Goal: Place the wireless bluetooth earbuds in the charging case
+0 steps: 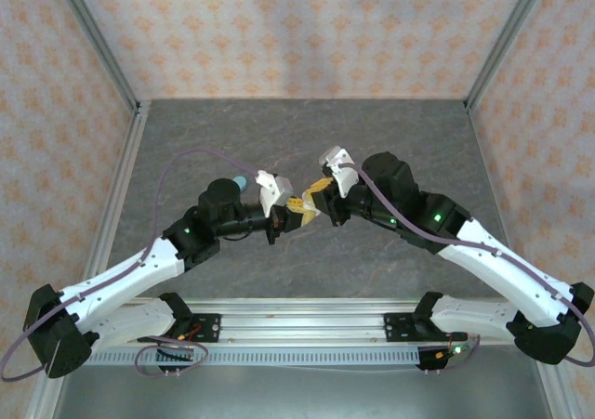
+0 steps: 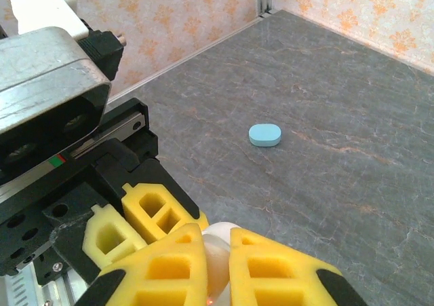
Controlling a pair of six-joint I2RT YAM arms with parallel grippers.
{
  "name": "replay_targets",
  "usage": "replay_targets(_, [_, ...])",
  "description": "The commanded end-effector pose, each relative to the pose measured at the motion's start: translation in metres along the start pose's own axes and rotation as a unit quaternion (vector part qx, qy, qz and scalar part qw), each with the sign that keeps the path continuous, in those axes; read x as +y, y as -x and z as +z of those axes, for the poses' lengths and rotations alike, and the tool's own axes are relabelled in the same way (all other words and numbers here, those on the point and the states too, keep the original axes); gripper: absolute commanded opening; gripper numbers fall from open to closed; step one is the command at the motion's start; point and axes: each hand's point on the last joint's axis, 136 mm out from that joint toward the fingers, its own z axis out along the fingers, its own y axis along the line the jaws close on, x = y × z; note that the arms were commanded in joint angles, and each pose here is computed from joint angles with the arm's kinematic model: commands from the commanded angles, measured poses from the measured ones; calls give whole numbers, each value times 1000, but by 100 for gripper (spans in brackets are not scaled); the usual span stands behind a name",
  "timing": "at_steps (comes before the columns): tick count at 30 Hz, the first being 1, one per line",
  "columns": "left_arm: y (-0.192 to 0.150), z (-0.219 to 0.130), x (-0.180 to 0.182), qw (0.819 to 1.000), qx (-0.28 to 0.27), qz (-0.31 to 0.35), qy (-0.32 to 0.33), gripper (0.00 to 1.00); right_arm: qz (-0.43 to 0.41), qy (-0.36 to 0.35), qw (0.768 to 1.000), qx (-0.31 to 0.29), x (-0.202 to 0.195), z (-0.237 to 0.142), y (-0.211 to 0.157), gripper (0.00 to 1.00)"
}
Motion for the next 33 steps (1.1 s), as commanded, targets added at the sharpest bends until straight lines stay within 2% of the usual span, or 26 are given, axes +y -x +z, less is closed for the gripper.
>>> replay_targets(1, [27,-9,-13,999,-35,13,-16,0,-10,24,1000,-8,10,-1,1,12])
replay_targets(20, [31,-13,-15,999,-41,14,-13,0,9,57,998,2,20,3,-3,15])
replay_targets(33, [31,-13,-14,999,-41,16,-8,0,32,59,998,-4,23,-3,7,37])
